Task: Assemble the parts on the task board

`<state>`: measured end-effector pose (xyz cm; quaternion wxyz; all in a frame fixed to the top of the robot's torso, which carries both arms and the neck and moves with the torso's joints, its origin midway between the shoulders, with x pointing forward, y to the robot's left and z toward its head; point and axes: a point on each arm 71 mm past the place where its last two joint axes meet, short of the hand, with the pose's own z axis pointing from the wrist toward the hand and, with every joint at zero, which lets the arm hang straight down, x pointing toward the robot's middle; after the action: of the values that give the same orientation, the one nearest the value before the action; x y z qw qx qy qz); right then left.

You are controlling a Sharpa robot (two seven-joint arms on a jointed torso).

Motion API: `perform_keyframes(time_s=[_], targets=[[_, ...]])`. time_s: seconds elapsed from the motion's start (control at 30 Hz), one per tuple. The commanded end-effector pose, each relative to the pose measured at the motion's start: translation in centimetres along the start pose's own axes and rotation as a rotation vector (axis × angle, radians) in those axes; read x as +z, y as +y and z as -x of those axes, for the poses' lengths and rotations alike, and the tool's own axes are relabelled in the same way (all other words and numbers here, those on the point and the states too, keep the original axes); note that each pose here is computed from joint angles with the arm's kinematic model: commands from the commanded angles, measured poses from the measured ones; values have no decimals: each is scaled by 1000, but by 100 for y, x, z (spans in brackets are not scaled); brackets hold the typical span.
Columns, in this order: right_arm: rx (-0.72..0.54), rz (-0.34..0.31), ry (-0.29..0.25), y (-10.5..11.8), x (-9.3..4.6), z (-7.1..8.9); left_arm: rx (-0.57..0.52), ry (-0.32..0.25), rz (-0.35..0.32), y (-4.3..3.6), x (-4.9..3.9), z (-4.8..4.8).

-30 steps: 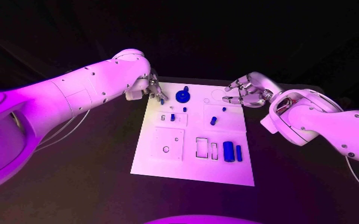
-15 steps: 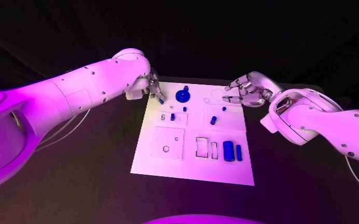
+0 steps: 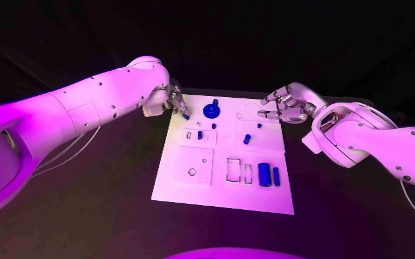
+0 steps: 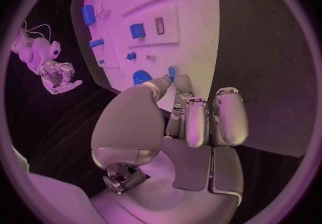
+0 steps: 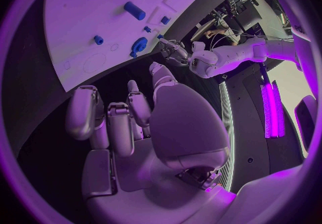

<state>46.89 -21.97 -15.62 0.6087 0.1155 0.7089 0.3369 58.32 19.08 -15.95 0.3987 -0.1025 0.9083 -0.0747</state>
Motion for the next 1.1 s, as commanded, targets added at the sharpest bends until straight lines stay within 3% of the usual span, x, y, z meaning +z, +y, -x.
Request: perform_keyframes(time_s=[0.03,0.23,0.47,0.67,0.97,1.1], targets=[[-2,5,2,-2,-5,2,-105,-3,-54,-11,-54,-10],[-2,2,-2,-16,-13,15,-184,-6,-107,38,-221,-52],[-1,2,-3,-15,-9,13,-154,-55,-149,30,-377,-123],[0,3,-3,-17,-10,15,-80,-87,-146,72,-420,-234],[0,4,-4,-17,-12,13,-25,-86,-138,106,-413,-459],[1,4,-3,-18,-14,10,-5,-95,-132,118,-406,-501]])
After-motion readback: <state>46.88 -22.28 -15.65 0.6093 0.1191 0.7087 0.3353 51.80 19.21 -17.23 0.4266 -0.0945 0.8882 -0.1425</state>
